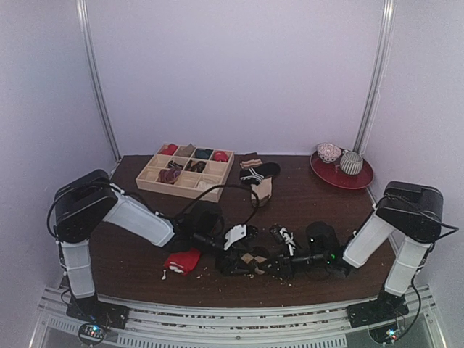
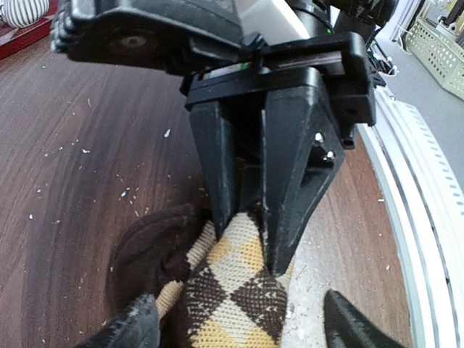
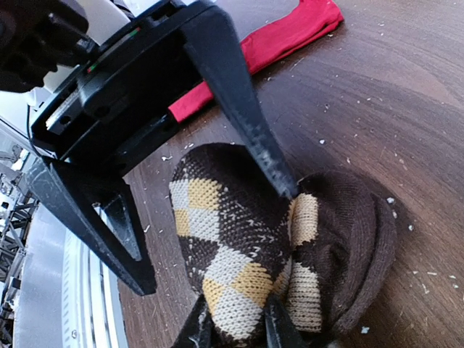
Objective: Roll the socks
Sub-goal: Roll a pair of socks at the center of the board.
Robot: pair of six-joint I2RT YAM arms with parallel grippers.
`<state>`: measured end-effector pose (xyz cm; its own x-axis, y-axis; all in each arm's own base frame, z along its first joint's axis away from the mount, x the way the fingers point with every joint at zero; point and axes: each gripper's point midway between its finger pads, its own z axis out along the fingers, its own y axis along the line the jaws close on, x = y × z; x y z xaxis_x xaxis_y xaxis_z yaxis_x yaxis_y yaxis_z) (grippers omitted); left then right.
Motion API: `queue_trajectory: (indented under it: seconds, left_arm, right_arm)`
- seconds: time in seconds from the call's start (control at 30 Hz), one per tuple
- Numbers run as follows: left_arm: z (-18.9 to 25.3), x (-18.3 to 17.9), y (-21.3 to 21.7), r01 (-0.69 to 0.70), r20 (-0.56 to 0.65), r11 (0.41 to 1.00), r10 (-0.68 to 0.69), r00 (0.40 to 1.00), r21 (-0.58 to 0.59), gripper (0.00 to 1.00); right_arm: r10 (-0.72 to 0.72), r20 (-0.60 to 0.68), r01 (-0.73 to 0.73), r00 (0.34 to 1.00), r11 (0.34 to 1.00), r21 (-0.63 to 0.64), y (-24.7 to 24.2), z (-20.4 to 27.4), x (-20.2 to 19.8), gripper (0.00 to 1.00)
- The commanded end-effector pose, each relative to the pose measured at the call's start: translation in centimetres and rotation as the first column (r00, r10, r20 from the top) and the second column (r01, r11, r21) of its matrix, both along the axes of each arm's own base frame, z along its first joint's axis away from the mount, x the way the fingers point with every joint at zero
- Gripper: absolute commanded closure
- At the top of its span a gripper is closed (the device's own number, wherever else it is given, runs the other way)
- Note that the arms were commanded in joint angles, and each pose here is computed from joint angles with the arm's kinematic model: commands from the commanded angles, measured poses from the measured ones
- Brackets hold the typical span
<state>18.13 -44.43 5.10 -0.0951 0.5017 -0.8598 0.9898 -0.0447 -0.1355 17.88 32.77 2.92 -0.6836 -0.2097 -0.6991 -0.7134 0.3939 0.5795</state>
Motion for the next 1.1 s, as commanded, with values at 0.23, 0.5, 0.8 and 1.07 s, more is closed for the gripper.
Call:
queue_trajectory:
  seconds: [0.23,0.5,0.8,1.07]
  left_arm:
    - [-1.1,-1.4,1.0,0.012,-0.060,1.000,-0.011,0.998,0.007,0.46]
    - [-1.9,-0.9,0.7,-0.017,-0.090,0.999,0.020,0.996,0.036,0.90]
    - [-6.8,-0.3,2.8,-0.119,-0.246,0.941,0.203,0.948,0.317,1.00]
    - [-9.9,-2.3,7.3,-0.088,-0.483,0.856,0.369,0.794,0.509,1.00]
  right_arm:
    - [-0.017,-0.304,-0.076,0.952,0.953,-0.293,-4.7,-8.6,-3.9,0.88]
    - [-0.019,-0.316,-0.083,0.948,0.949,-0.306,-4.7,-8.6,-3.9,0.87]
    - [0.017,-0.169,-0.067,0.986,0.953,-0.294,-3.1,-5.4,-1.2,0.67]
    - [0.095,0.395,0.033,0.914,0.951,-0.306,-2.7,3.2,2.8,0.46]
